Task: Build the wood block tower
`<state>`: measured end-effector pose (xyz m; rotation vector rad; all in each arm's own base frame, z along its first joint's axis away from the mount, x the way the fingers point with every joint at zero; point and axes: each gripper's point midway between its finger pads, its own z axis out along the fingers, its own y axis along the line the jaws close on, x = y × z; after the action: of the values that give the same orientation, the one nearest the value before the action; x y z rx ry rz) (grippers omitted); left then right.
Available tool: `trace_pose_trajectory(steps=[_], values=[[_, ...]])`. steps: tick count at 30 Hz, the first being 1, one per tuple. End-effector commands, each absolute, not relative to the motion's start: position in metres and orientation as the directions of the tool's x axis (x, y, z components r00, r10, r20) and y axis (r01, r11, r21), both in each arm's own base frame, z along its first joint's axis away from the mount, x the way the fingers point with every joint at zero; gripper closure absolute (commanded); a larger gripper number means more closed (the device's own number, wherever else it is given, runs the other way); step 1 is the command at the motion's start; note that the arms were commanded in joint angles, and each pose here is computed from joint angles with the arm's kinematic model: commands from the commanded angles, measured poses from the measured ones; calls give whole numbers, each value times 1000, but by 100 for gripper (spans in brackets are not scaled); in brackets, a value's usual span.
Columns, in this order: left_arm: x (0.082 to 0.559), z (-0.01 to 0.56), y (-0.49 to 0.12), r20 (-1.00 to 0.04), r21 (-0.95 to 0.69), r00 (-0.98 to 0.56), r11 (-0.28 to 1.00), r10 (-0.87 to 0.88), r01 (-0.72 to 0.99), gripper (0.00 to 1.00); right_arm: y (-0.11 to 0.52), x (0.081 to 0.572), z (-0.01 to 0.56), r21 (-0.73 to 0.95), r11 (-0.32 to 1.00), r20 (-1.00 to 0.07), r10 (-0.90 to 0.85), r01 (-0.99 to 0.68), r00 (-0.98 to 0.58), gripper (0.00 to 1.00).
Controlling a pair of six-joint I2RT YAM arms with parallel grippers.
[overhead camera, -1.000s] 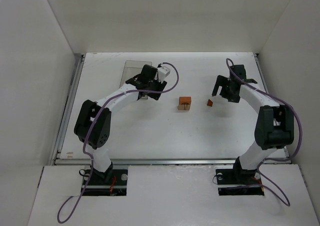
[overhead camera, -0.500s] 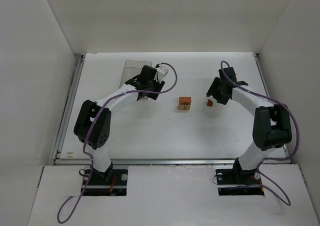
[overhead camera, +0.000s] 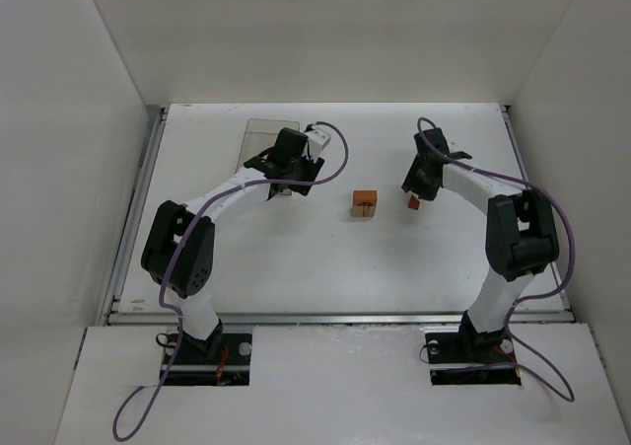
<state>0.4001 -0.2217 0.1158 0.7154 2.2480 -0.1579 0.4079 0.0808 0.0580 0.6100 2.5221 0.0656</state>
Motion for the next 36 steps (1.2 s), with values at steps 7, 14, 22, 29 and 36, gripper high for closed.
trace_pose_trajectory(steps=[7,14,22,29,36], values=[[402,140,-220,-750,108,-514,844,416,525,56,77,407,52,84,909,-505,392,409,-769,53],[400,136,-220,-745,102,-519,841,419,532,56,80,405,45,-40,932,-501,293,360,-814,61],[401,137,-221,-751,102,-514,841,416,531,54,87,402,43,-114,940,-508,223,322,-832,84],[401,137,-221,-751,102,-514,841,416,531,54,95,403,46,-72,949,-502,232,307,-834,100],[401,137,-221,-751,102,-514,841,416,531,54,104,411,66,12,964,-541,231,267,-809,100]])
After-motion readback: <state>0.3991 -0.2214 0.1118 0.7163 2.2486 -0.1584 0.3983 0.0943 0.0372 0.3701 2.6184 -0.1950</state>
